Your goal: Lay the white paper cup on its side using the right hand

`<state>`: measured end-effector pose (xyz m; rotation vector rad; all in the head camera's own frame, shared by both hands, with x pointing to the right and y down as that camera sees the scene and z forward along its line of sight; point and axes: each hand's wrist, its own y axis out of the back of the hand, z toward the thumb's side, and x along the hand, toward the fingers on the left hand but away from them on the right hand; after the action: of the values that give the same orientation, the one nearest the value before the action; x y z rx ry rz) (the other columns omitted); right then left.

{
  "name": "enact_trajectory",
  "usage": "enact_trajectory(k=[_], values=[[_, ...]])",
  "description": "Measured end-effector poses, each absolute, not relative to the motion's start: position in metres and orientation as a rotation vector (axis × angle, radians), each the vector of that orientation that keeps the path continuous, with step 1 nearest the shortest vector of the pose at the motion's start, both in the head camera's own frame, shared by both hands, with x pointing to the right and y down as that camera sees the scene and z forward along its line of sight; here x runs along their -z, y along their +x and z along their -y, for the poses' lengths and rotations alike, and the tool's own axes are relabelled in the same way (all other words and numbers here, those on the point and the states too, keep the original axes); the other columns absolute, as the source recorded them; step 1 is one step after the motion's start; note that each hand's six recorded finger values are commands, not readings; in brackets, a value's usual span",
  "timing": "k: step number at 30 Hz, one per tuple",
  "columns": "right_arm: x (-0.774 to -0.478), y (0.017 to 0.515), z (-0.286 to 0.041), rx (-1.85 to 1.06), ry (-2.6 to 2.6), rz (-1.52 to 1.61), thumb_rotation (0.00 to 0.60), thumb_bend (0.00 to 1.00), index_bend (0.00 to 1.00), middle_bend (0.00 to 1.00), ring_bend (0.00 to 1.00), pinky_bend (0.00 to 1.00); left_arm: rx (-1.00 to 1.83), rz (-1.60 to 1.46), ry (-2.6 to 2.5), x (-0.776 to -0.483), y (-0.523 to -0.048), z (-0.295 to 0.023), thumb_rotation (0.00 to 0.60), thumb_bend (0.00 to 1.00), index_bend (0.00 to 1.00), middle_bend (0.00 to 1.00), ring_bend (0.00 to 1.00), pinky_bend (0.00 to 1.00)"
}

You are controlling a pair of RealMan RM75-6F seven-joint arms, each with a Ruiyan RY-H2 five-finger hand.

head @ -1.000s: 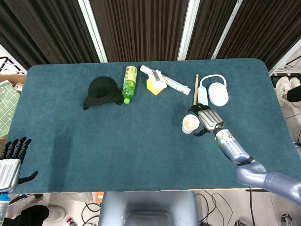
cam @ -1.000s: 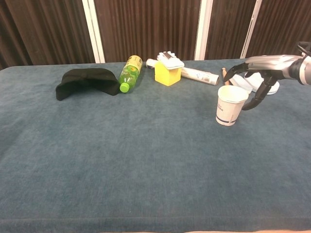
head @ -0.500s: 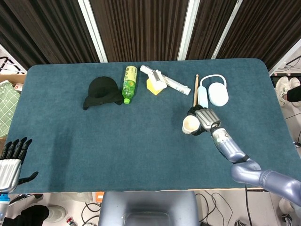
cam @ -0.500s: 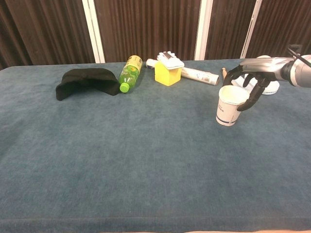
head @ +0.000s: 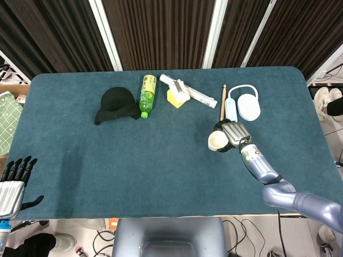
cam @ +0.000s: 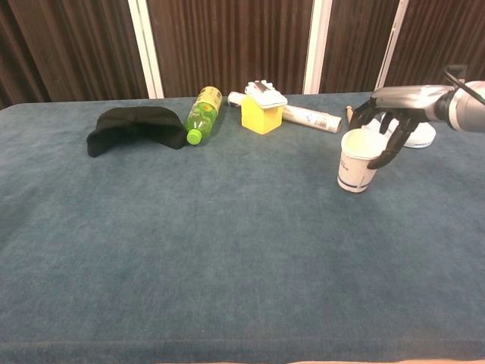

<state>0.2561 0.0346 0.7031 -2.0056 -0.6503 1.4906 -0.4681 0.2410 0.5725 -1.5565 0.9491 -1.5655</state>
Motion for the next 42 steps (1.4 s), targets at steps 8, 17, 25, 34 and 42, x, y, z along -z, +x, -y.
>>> enact_trajectory(k=[8,17,25,34,42], values=[[-0.68,0.25,-0.021,-1.464,-1.901,0.574,0.6,0.17,0.47,0.31,0.16,0.31,1.568,-0.941,-1.551,-0.573,-0.468,-0.241,0.599,0.04,0.0,0.0,0.0,0.0],[-0.654,0.228,-0.013,-1.493,-1.643,0.352,0.6,0.18,0.47,0.32,0.17,0.31,1.57,-0.936,-1.548,-0.573,-0.468,-0.242,0.599,0.04,0.0,0.0,0.0,0.0],[-0.654,0.202,-0.024,-1.572,-1.426,0.147,0.6,0.2,0.47,0.32,0.18,0.31,1.567,-0.935,-1.551,-0.573,-0.468,-0.241,0.599,0.04,0.0,0.0,0.0,0.0],[-0.68,0.168,-0.044,-1.584,-1.383,0.033,0.6,0.2,0.46,0.32,0.19,0.31,1.567,-0.932,-1.558,-0.573,-0.468,-0.241,0.599,0.04,0.0,0.0,0.0,0.0],[-0.7,0.149,-0.049,-1.586,-1.404,0.022,0.6,0.2,0.49,0.31,0.2,0.31,1.568,-0.933,-1.563,-0.573,-0.468,-0.242,0.599,0.04,0.0,0.0,0.0,0.0]])
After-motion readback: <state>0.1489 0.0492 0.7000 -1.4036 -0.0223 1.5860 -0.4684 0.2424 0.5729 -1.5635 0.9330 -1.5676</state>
